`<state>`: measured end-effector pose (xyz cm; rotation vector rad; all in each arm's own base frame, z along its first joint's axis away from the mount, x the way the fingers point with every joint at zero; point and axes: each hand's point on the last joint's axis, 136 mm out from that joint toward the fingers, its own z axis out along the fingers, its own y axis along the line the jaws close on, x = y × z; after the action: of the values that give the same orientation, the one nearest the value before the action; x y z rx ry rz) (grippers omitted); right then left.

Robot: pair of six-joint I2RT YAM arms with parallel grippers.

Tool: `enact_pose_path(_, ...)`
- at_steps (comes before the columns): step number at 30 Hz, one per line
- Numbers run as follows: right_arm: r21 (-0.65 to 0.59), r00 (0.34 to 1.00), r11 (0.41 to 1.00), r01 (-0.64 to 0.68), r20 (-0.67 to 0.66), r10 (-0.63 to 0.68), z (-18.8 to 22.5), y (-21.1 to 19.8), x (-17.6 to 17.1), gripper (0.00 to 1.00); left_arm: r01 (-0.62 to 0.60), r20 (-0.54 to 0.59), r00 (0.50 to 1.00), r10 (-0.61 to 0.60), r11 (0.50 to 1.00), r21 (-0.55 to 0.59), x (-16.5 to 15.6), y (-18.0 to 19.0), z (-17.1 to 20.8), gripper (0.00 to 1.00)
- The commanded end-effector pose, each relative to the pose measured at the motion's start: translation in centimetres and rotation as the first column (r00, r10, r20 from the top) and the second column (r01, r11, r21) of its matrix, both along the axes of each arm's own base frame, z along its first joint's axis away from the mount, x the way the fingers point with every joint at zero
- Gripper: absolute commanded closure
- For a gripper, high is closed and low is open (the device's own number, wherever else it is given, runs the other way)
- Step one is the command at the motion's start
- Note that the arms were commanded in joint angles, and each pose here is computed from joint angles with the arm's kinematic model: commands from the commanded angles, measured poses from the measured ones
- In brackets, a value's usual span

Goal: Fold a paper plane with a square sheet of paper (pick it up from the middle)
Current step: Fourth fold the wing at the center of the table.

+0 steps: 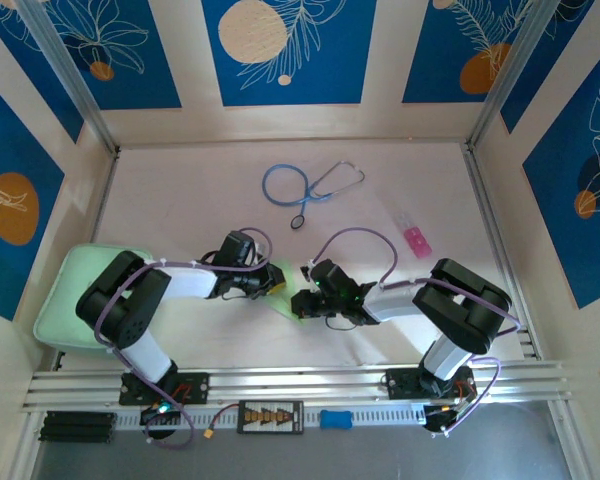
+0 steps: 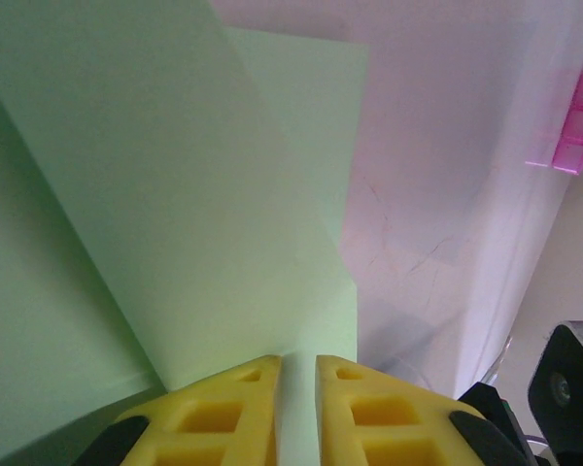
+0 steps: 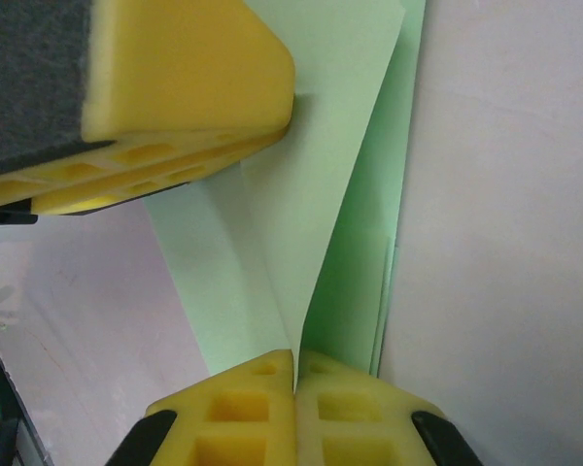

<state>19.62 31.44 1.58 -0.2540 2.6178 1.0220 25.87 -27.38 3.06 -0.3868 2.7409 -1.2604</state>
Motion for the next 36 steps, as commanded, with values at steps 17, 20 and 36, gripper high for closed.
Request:
enact_pose_path(17, -0.127, 0.992, 0.992, 0.004, -0.126, -0.02, -3.3, -2.7, -1.9, 0.94, 0.041, 0.019, 0.999, -0.04, 0.999, -0.005, 0.1, -1.1, 0.2, 0.84)
enact_pose_path(20, -0.128, 0.991, 0.992, 0.002, -0.129, -0.019, -3.4, -2.7, -2.0, 0.94, 0.039, 0.011, 0.999, -0.039, 0.999, 0.008, 0.0, -1.0, -0.1, 0.85)
enact_pose_path(36, -0.129, 0.991, 0.992, 0.001, -0.135, -0.018, -3.4, -2.6, -1.9, 0.94, 0.045, -0.011, 0.999, -0.044, 0.997, 0.067, -0.2, -0.3, -1.1, 0.86)
